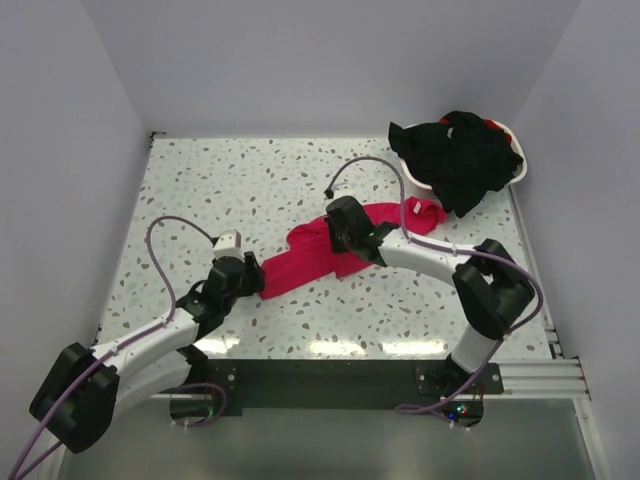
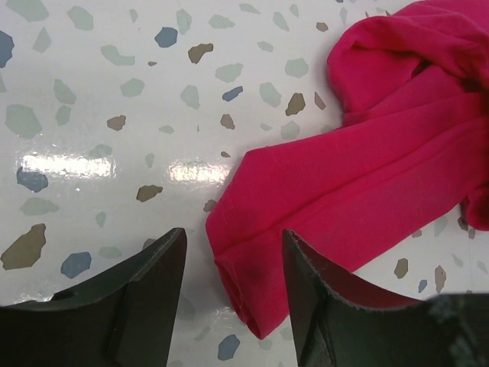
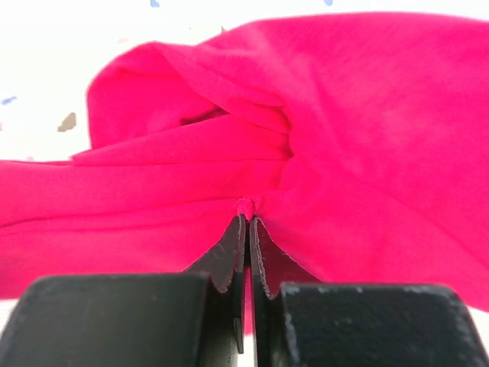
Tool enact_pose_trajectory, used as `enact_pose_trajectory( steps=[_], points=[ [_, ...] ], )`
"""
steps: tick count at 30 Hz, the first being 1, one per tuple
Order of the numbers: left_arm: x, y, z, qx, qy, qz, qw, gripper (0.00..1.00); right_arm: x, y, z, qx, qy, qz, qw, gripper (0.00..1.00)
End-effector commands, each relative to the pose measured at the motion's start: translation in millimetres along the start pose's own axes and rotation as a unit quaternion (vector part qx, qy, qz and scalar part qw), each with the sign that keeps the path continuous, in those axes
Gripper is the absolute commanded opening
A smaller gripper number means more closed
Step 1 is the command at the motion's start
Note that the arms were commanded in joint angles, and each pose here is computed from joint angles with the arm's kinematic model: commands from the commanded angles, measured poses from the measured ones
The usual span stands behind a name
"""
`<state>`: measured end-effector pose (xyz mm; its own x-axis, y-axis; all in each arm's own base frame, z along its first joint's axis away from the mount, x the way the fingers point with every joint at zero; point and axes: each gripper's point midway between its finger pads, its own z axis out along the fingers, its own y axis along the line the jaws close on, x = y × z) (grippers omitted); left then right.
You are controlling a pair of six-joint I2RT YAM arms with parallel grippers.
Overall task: Fold and stack the t-shirts
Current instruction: Flatten the tshirt out
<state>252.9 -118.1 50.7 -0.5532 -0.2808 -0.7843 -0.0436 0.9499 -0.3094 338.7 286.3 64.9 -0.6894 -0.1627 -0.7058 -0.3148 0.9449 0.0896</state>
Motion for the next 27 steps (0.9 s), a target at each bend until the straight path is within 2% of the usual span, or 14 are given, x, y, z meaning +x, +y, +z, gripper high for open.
enact_pose_trajectory(
  steps=[1, 12, 19, 24, 26, 27],
  points=[
    [4.1, -7.2, 2.3, 0.014, 0.005, -0.005, 1.000, 0.57, -31.4, -9.1, -33.6, 0.015, -0.053, 0.015, 0.998, 0.00],
    [17.8, -12.8, 4.4, 0.026, 0.027, -0.002, 0.999, 0.43, -30.1, -21.5, -47.9, 0.036, -0.063, 0.021, 0.997, 0.00],
    [21.5, -15.5, 4.4, 0.031, 0.034, 0.000, 0.999, 0.27, -30.7, -24.8, -51.0, 0.043, -0.066, 0.024, 0.997, 0.00],
    [24.5, -13.9, 3.8, 0.028, 0.039, 0.002, 0.999, 0.25, -32.3, -26.7, -54.9, 0.044, -0.070, 0.027, 0.996, 0.00],
    [25.9, -13.8, 3.9, 0.030, 0.040, 0.003, 0.999, 0.12, -34.8, -27.4, -58.2, 0.045, -0.075, 0.029, 0.996, 0.00],
    [24.5, -14.4, 4.0, 0.031, 0.037, 0.004, 0.999, 0.00, -36.4, -28.7, -59.2, 0.047, -0.077, 0.029, 0.996, 0.00]
  ],
)
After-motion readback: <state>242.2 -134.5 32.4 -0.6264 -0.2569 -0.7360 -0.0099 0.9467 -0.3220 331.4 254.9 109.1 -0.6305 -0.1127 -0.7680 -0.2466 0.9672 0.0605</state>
